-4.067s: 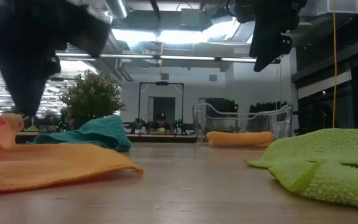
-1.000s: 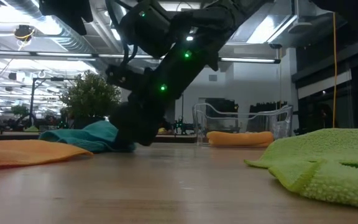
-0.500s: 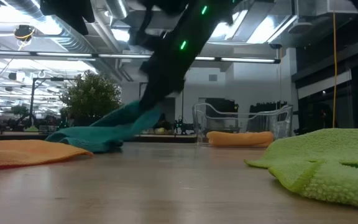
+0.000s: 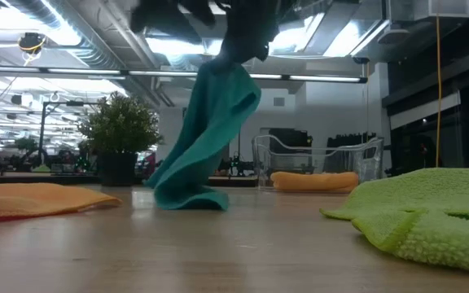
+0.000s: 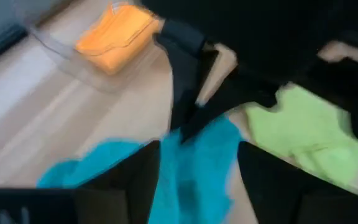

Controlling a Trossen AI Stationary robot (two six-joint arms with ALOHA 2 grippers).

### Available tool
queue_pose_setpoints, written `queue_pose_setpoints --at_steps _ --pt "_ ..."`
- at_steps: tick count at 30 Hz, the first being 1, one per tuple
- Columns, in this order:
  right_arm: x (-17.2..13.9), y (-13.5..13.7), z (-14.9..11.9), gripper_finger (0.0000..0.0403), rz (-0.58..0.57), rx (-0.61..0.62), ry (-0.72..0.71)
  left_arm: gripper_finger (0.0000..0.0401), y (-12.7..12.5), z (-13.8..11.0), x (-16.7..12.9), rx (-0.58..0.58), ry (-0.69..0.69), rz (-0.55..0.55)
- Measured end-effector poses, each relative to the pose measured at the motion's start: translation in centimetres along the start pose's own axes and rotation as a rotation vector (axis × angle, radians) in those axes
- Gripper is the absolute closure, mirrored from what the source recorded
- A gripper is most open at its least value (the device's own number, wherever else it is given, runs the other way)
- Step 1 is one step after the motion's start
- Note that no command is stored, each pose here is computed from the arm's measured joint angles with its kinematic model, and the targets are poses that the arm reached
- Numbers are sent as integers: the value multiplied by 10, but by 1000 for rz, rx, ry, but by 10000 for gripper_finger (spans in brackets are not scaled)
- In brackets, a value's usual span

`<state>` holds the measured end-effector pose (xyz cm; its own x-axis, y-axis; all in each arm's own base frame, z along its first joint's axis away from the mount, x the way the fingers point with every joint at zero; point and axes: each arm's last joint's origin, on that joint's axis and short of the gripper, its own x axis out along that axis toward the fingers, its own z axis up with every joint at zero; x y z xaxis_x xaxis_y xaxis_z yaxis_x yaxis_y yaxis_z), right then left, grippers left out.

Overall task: Fold microfiber towels
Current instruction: Fold the blue microfiber cloth

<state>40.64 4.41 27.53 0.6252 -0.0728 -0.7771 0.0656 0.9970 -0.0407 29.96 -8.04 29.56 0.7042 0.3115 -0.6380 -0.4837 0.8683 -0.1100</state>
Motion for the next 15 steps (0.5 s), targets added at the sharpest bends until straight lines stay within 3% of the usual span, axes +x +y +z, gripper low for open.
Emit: queue_pose_setpoints --at_steps 6,10,15 --pt "-14 -2 -3 399 3 108 34 193 -5 -11 28 34 41 74" --pt "-30 -5 -1 399 -37 138 1 193 -3 -12 31 48 9 142" --pt "-45 -5 2 399 15 169 -26 193 0 -11 31 39 -42 218"
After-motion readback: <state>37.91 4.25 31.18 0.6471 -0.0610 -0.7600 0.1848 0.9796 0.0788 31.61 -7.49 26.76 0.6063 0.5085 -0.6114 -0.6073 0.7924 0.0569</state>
